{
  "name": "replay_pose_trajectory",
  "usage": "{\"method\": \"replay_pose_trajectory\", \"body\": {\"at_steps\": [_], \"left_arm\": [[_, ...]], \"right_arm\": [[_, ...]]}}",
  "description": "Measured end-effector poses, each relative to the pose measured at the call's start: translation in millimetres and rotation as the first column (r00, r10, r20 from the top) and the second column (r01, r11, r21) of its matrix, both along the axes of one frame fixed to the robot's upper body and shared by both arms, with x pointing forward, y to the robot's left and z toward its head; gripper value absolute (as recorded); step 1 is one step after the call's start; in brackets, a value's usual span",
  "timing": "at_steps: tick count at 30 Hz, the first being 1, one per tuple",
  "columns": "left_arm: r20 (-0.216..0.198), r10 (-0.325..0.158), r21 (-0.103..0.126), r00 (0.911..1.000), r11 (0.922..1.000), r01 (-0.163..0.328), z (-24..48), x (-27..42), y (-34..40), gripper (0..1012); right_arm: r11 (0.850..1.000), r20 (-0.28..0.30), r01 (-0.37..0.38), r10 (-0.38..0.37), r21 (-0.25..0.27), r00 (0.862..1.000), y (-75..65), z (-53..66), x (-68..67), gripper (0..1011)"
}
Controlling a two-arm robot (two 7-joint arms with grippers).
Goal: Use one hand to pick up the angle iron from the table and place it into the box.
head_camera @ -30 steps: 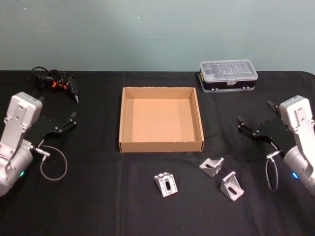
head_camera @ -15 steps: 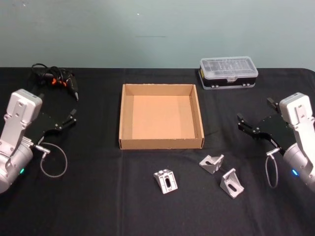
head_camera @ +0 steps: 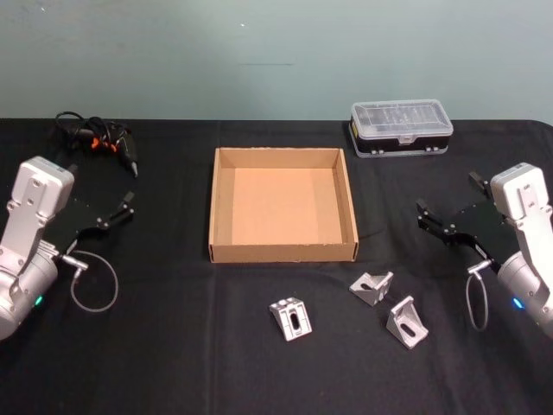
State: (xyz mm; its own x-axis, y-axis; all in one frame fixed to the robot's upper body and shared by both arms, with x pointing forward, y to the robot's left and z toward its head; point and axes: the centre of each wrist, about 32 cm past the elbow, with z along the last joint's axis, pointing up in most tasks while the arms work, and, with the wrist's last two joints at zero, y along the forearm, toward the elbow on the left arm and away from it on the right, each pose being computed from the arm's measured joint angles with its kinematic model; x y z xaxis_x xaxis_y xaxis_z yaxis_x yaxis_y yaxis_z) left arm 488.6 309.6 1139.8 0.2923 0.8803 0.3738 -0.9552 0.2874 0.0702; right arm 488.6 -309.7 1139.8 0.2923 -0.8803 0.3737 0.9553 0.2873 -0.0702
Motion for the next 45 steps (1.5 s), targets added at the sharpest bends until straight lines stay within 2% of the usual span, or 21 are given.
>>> {"method": "replay_pose_trajectory", "body": {"at_steps": [25,29,33,34,36,37,40,44,45], "left_arm": [[0.000,0.000,0.000,1.0000,1.0000,0.000,0.0,0.0,0.0,1011],[0.000,0.000,0.000,1.0000,1.0000,0.000,0.0,0.0,0.0,1011],[0.000,0.000,0.000,1.0000,1.0000,0.000,0.0,0.0,0.0,1011],[0.000,0.000,0.000,1.0000,1.0000,0.000,0.0,0.0,0.0,1011],[0.000,0.000,0.000,1.0000,1.0000,0.000,0.0,0.0,0.0,1011],[0.000,0.000,0.000,1.0000,1.0000,0.000,0.0,0.0,0.0,1011],[0.000,0.000,0.000,1.0000,1.0000,0.000,0.0,0.0,0.0,1011],[0.000,0.000,0.000,1.0000,1.0000,0.000,0.0,0.0,0.0,1011],[0.000,0.000,0.000,1.0000,1.0000,0.000,0.0,0.0,0.0,1011]], "right_arm": [[1.000,0.000,0.000,0.000,0.000,1.000,0.0,0.0,0.0,1000],[1.000,0.033,-0.008,0.007,0.015,0.999,-0.4,1.4,-1.2,1000],[0.998,0.054,-0.040,0.037,0.039,0.998,1.0,10.4,-9.6,1000],[0.998,0.054,-0.040,0.037,0.039,0.998,1.0,10.4,-9.6,1000],[0.996,0.042,-0.073,0.071,0.055,0.997,2.3,20.0,-19.8,1000],[0.996,0.042,-0.073,0.071,0.055,0.997,2.3,20.0,-19.8,1000],[0.991,0.002,-0.120,0.121,0.061,0.993,3.5,35.6,-37.0,1000],[0.985,-0.057,-0.155,0.159,0.073,0.986,3.4,48.7,-51.7,1000],[0.983,-0.088,-0.165,0.172,0.078,0.981,3.0,54.2,-58.9,1000]]}}
